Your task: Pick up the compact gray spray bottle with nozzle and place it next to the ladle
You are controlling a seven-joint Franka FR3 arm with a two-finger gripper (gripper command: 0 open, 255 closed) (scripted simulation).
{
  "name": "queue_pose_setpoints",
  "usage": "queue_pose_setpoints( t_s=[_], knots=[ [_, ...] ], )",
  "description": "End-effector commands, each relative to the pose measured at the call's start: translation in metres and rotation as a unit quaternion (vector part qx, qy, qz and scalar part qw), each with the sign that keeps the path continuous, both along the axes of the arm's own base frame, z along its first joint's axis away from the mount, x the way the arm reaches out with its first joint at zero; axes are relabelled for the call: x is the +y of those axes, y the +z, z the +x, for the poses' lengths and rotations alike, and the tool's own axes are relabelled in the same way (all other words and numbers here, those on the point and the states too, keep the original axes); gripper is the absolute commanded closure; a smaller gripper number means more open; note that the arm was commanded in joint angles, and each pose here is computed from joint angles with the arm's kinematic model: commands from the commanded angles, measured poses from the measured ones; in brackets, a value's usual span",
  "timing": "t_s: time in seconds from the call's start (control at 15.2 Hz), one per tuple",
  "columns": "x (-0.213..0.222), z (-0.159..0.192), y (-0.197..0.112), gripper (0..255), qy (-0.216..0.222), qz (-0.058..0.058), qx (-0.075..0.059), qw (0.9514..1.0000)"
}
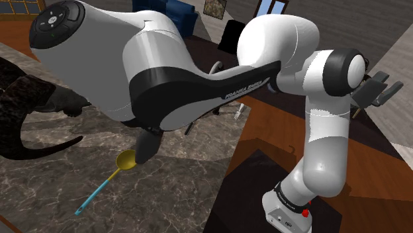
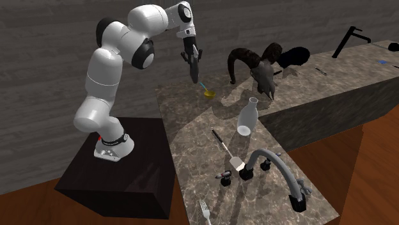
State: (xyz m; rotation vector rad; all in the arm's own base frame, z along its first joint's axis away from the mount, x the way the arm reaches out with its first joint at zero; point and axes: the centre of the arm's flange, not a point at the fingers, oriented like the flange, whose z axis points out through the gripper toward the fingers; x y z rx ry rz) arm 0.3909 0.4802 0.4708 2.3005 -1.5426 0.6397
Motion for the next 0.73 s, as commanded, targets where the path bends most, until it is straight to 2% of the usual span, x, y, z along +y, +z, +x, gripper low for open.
queue_pose_setpoints(
  t_s=[0.0,0.66],
  knots=[
    [0.000,-0.002,-0.011,255,0.000,0.000,0.000,1.0000],
    [0.000,-0.002,-0.064,255,0.000,0.000,0.000,1.0000]
  ],
)
